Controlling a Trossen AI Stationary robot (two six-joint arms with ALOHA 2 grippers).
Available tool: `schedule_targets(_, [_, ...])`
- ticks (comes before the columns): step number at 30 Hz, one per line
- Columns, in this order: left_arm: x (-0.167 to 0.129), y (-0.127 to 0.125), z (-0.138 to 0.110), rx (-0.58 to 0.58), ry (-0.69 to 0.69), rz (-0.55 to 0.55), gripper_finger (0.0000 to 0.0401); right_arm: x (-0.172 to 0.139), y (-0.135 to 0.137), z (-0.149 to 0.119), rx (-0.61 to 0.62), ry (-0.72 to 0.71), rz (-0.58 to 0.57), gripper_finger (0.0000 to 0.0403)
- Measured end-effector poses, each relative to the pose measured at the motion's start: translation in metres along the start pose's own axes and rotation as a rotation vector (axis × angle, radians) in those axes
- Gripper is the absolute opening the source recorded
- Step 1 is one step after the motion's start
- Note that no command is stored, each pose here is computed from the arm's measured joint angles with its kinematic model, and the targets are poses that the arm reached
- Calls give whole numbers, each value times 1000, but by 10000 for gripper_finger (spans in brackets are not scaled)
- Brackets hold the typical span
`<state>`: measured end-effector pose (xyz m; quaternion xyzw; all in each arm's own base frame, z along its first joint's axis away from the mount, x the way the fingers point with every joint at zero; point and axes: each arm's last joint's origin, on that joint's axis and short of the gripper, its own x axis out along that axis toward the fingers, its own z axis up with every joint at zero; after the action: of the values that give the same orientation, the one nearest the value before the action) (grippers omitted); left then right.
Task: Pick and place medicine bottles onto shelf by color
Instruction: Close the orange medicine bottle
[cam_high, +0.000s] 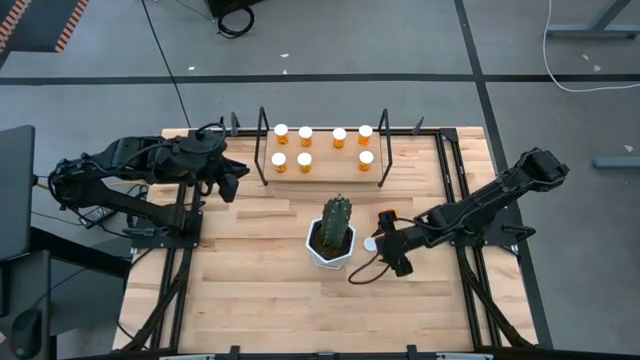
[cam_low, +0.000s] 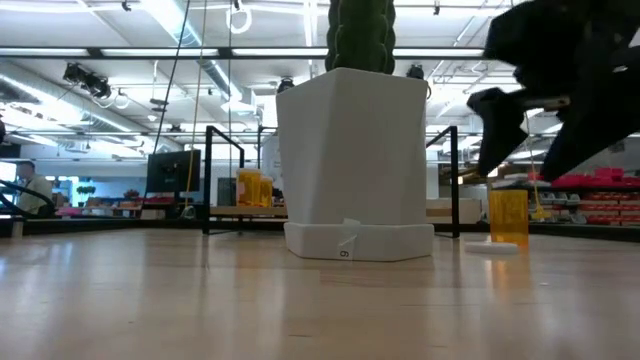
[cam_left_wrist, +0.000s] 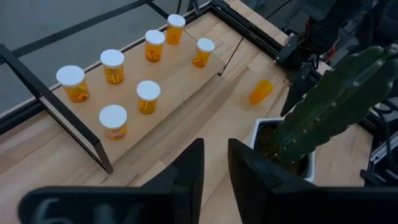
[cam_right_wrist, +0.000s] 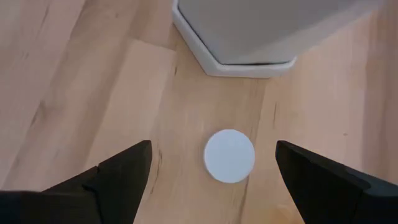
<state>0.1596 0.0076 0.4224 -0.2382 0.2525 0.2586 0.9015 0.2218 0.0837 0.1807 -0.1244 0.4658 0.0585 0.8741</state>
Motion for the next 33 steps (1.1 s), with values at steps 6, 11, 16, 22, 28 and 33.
schedule_targets(6, [0,-2,1,4,-12,-13,89,12,-7,-13,47,-12,48,338])
schedule_targets(11, [-1,-6,1,31,-29,-46,79,16,-6,-19,42,-26,57,329])
schedule_targets(16, [-3,-11,2,36,-65,-56,74,23,-8,-20,29,-41,50,326])
schedule_targets(22, [-2,-14,0,52,-83,-32,81,49,-7,-25,38,47,63,326])
schedule_targets(28, [0,-17,-1,60,-75,-33,84,55,-13,-22,87,61,39,325])
schedule_targets(33, [-1,-16,-1,59,-82,-31,83,54,-19,-17,111,33,21,325])
